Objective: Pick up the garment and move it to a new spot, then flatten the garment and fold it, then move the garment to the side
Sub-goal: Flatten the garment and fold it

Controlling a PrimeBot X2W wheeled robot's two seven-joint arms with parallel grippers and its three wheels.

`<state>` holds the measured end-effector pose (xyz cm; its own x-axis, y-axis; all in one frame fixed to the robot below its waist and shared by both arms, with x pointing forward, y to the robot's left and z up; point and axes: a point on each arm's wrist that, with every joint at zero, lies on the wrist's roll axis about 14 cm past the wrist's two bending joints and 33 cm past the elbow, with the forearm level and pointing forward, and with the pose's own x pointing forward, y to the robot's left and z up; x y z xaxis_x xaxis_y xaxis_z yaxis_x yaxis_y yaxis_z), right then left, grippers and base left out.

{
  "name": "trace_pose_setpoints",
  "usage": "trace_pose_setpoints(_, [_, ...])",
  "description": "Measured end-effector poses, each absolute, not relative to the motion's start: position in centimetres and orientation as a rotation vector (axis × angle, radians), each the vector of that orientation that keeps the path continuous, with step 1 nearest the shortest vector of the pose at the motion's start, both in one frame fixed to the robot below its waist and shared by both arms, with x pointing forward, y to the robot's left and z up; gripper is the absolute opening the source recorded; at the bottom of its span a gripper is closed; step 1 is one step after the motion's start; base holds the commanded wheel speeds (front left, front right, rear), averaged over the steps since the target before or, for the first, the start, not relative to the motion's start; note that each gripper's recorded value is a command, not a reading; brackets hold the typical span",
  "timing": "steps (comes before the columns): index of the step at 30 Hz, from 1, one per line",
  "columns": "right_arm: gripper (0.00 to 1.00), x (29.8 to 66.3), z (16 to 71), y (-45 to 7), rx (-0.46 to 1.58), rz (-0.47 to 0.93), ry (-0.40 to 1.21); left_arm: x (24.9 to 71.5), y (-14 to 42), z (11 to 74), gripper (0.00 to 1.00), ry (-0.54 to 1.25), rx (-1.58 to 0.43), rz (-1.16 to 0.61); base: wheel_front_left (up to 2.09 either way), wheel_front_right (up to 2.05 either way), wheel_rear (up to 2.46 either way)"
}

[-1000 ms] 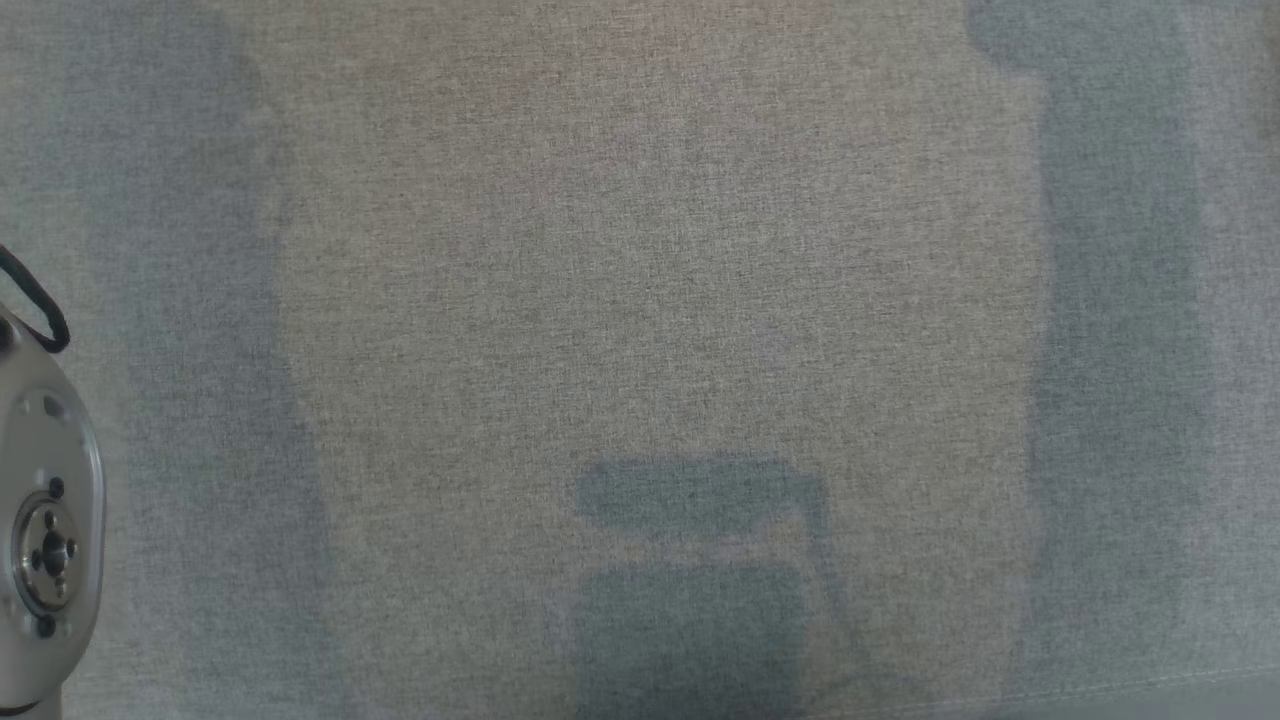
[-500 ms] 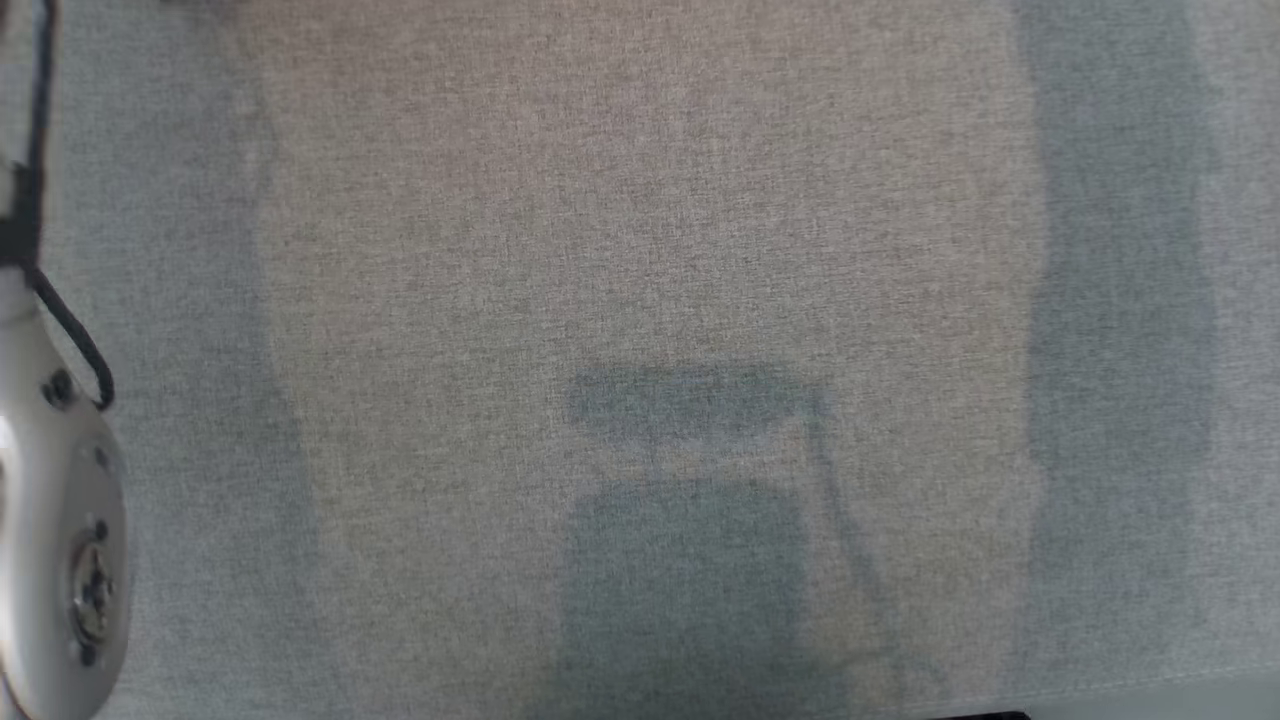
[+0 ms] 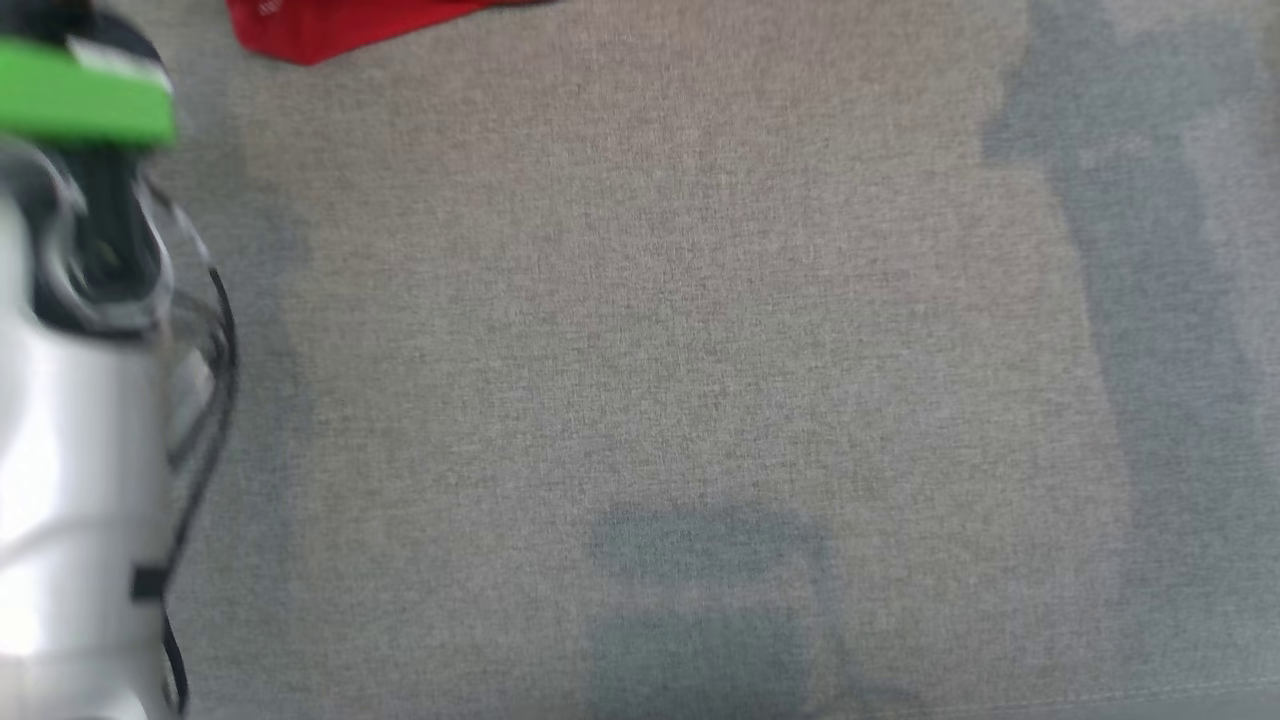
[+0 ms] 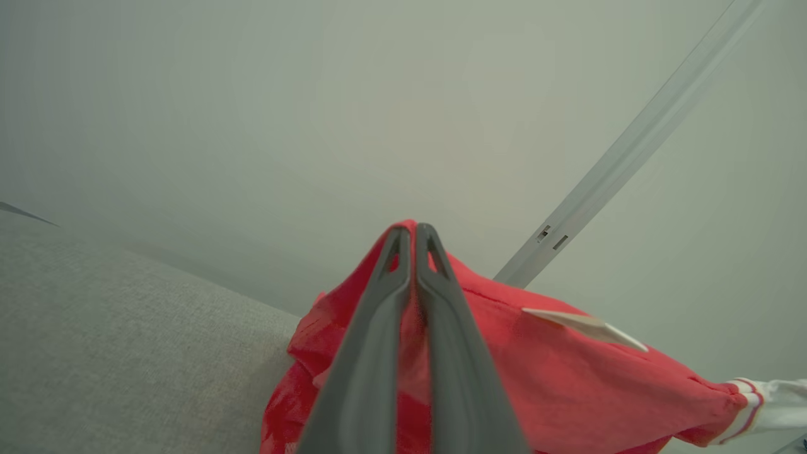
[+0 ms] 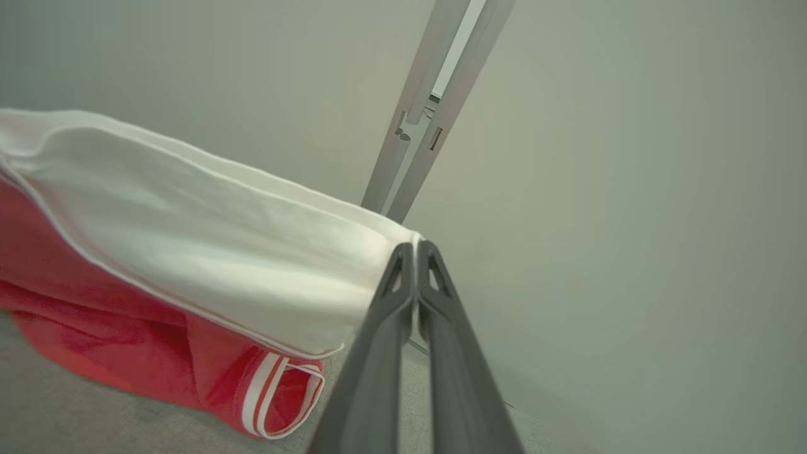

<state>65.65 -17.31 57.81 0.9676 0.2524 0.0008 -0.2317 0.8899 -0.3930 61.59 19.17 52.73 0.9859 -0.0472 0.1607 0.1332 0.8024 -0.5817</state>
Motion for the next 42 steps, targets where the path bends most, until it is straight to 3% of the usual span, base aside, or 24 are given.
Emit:
trace_pose_setpoints(13, [0.0,48.9,50.2,-18.8,-0.379,0.351,0.449,47.4,18.3,45.4,0.0,0.165,-0.66,0.036,0.0,0.0,0.0])
trace_pose_setpoints(19, [0.0,42.9,49.2,-17.8,-0.323,0.401,0.576,43.1,17.5,44.9,0.0,0.218,-0.648,0.044,0.0,0.0,0.0])
trace_pose_setpoints(31, [0.0,33.7,46.3,-17.7,-0.204,0.41,0.77,35.1,18.3,42.5,0.0,0.345,-0.476,0.078,0.0,0.0,0.0])
trace_pose_setpoints(42, [0.0,29.3,45.8,-16.7,-0.096,0.438,0.855,30.9,19.1,41.3,0.0,0.418,-0.408,0.108,0.0,0.0,0.0])
